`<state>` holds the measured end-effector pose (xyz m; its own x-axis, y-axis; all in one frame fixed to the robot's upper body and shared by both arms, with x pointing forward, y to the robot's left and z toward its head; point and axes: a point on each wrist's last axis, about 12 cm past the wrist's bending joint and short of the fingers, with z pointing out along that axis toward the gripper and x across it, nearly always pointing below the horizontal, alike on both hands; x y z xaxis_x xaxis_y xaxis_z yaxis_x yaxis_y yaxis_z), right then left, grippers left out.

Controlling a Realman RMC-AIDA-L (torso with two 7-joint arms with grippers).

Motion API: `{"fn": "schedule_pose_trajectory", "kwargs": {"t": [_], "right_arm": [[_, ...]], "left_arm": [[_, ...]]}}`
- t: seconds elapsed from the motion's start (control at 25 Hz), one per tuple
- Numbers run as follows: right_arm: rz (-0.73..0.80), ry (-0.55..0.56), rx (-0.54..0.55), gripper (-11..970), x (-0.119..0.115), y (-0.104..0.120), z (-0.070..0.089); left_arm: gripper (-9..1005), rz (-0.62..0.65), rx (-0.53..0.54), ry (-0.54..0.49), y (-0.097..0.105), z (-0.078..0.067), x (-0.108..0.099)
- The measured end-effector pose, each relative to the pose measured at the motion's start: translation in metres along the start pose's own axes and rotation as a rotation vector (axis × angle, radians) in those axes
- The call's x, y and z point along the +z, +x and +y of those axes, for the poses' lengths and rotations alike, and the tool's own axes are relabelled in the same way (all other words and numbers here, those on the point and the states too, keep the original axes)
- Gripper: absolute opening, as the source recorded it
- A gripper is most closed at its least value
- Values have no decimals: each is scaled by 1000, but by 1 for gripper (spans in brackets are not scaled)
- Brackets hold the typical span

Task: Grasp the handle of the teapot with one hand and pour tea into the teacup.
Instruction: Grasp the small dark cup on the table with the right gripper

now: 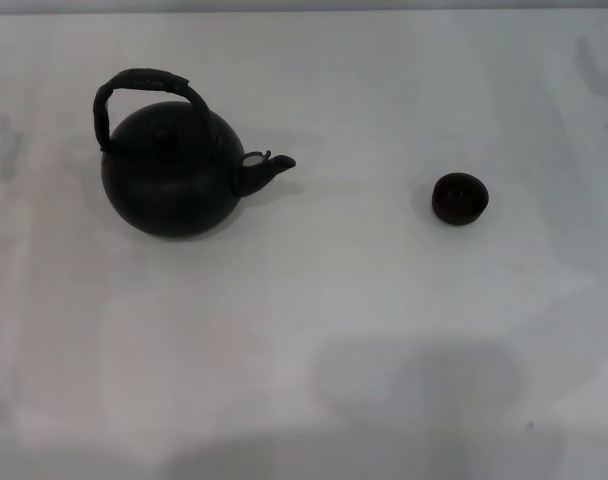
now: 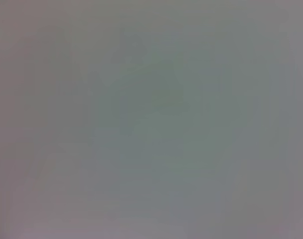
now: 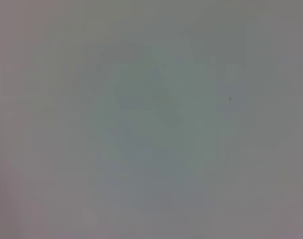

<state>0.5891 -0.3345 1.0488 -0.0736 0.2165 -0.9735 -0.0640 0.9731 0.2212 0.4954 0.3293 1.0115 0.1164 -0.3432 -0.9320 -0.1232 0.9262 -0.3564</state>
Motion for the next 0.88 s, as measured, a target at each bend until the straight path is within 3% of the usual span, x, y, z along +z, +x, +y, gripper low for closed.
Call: {"fn": "schedule_pose_trajectory", "kwargs": {"t": [0.64,0.88], "right_arm": [[-9,-5,-2,839,1,-2,1],[-22,-39,9,838,12,-8,10]], "left_arm": [[888,-1,1,-13,-1,4,-2],[887,-6,11,-9,-3,5,1]]}}
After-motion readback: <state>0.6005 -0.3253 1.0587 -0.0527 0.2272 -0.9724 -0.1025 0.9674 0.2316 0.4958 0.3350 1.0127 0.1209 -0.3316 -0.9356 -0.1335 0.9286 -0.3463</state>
